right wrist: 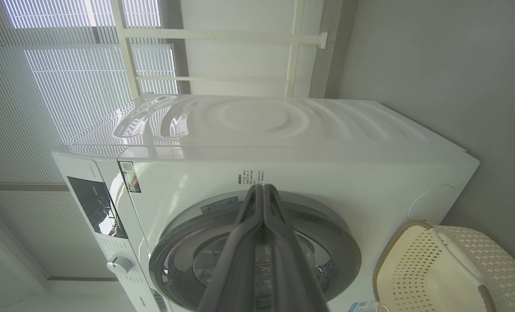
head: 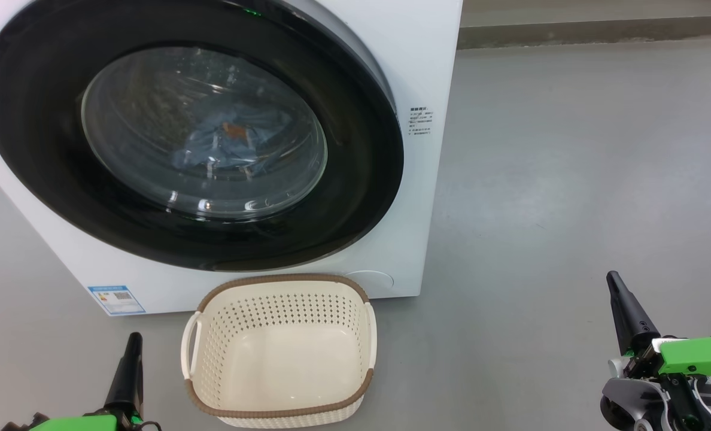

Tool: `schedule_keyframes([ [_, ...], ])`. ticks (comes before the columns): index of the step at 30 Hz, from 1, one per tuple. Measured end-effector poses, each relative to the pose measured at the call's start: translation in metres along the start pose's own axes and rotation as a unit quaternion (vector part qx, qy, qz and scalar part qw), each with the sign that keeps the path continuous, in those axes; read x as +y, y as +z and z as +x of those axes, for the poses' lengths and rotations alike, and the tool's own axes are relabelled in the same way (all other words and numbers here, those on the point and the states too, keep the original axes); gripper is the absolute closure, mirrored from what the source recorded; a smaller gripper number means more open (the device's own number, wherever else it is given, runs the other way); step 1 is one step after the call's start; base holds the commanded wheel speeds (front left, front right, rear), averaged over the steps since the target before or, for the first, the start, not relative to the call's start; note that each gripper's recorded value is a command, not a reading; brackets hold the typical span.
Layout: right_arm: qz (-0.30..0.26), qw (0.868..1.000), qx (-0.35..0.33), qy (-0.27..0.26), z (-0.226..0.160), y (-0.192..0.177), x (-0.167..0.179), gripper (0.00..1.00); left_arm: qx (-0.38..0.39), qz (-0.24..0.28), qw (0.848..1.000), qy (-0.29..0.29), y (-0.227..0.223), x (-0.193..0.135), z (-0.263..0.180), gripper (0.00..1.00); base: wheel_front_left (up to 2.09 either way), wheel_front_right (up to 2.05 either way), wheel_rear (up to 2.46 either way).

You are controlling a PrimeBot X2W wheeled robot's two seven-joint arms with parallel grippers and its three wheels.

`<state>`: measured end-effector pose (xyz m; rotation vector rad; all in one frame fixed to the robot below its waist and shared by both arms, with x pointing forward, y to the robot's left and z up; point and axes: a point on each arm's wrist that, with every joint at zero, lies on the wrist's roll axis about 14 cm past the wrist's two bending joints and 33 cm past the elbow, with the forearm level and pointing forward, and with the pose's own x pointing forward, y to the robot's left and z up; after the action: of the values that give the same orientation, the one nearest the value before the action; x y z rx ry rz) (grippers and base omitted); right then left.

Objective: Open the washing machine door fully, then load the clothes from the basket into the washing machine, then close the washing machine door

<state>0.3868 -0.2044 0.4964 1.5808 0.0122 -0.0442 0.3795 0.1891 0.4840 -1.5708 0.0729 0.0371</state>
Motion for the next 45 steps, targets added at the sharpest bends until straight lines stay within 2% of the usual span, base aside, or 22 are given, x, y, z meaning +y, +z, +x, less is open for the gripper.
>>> schedule_keyframes([
  [45, 0.002, 1.0, -0.004, 0.0, -0.0003, 0.003, 0.0001, 1.0, 0.0, 0.0, 1.0, 0.0, 0.0001, 0.0, 0.0, 1.0, 0.0, 0.0, 0.0],
])
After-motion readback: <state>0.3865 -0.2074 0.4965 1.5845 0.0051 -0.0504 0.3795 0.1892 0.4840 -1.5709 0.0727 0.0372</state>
